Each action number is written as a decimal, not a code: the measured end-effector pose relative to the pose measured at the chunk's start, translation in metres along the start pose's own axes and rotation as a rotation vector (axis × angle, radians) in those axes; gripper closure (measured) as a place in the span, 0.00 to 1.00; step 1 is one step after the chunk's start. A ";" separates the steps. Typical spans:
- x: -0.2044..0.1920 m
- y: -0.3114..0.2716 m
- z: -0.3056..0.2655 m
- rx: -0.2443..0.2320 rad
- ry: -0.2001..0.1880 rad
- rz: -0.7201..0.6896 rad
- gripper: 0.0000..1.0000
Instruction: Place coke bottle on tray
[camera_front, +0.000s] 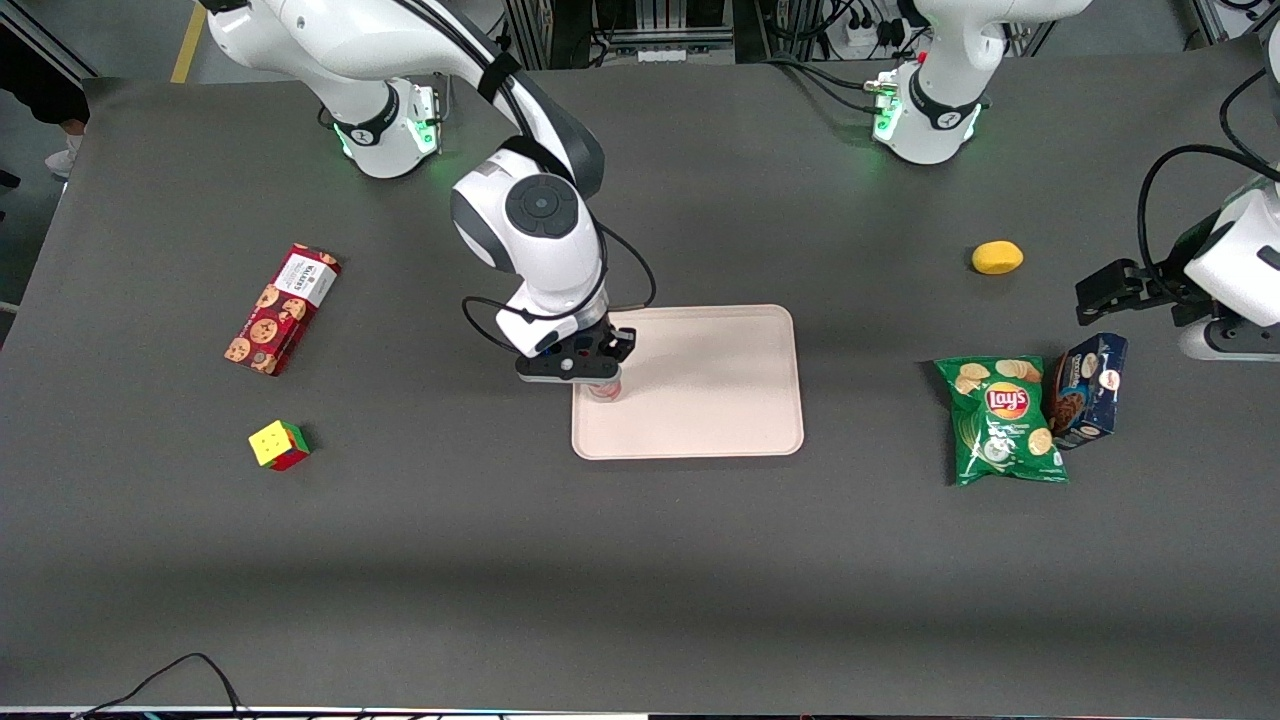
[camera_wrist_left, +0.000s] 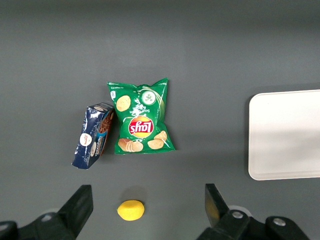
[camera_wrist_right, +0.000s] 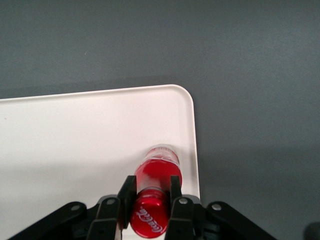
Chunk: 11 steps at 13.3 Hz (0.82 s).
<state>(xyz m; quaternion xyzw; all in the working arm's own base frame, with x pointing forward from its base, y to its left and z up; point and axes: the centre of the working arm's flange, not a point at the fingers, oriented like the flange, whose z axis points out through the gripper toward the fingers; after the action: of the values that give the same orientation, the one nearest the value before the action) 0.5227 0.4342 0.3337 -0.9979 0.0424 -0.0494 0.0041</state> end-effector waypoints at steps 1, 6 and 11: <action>0.001 0.000 0.005 0.000 -0.001 0.001 0.68; 0.005 0.003 0.010 -0.003 -0.002 0.008 0.68; 0.009 0.006 0.010 -0.005 0.001 0.017 0.29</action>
<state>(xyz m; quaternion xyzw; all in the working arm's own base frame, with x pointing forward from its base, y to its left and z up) 0.5317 0.4275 0.3245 -0.9975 0.0509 -0.0497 0.0022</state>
